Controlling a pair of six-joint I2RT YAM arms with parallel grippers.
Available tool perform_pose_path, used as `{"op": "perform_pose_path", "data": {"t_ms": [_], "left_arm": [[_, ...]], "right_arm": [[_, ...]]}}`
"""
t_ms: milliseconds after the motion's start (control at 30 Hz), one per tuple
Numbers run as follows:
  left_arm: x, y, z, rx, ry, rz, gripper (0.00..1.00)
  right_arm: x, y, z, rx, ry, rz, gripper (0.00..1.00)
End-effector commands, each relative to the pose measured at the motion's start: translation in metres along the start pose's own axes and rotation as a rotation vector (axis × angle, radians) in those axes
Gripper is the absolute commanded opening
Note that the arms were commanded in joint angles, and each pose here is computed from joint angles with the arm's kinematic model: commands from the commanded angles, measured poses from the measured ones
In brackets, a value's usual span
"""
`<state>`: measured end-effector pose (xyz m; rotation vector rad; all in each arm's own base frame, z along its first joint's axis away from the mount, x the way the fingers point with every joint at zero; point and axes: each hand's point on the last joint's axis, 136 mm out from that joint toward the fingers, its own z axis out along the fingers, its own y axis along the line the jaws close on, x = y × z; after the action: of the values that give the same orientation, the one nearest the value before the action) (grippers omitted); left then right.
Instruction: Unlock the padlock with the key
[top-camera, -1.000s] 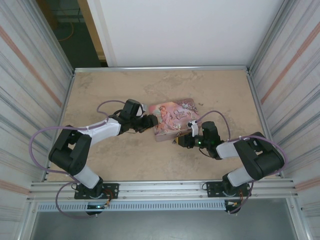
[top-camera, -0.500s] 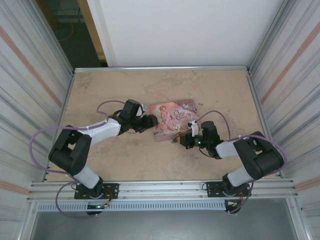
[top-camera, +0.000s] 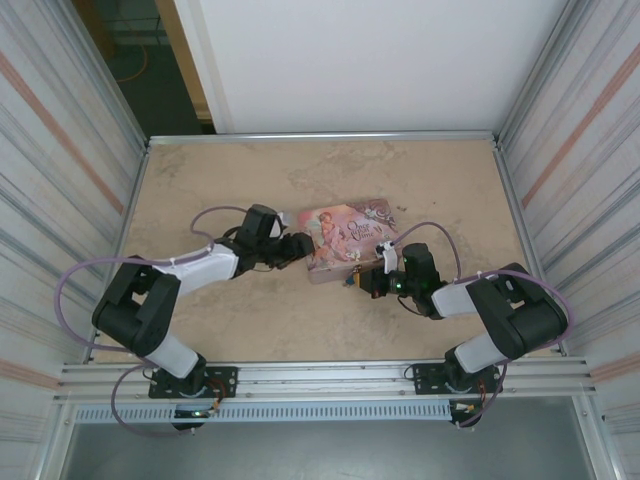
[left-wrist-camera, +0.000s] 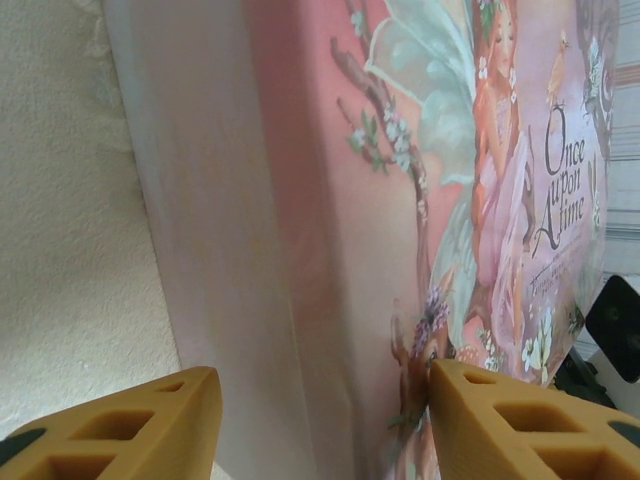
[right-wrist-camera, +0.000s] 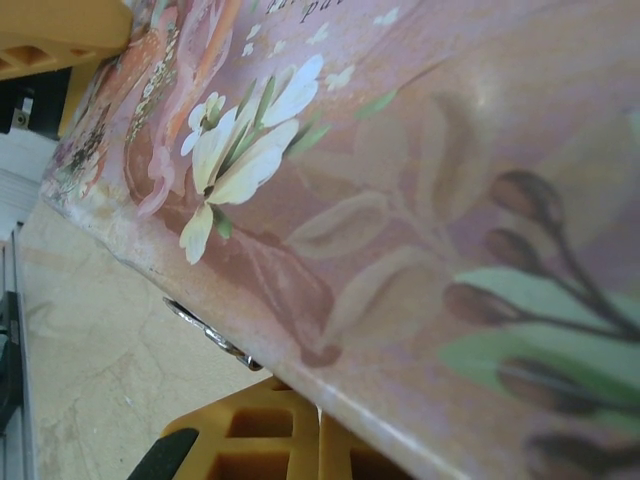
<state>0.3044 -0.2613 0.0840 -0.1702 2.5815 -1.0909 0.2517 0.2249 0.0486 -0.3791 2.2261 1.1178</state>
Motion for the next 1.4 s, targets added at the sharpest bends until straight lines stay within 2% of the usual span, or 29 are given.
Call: {"op": "perform_pose_path", "data": {"t_ms": [0,333,833,1100,1367], "left_arm": [[0.028,0.038,-0.003,-0.122,0.058,-0.061,0.56],[0.038,0.045,-0.005,-0.132,0.063,-0.076,0.56],[0.043,0.033,0.0,-0.118,0.069,-0.064,0.56],[0.028,0.008,-0.021,-0.099,-0.013,0.006,0.56],[0.011,-0.04,-0.048,-0.063,-0.092,0.148,0.56]], "right_arm": [[-0.016,0.002,-0.002,-0.01,-0.061,0.069,0.0],[-0.017,-0.002,-0.004,0.001,-0.072,0.115,0.0],[-0.009,-0.014,-0.018,0.029,-0.087,0.207,0.0],[-0.006,-0.02,-0.021,0.037,-0.075,0.286,0.0],[-0.011,-0.019,-0.022,0.02,-0.081,0.31,0.0]]}}
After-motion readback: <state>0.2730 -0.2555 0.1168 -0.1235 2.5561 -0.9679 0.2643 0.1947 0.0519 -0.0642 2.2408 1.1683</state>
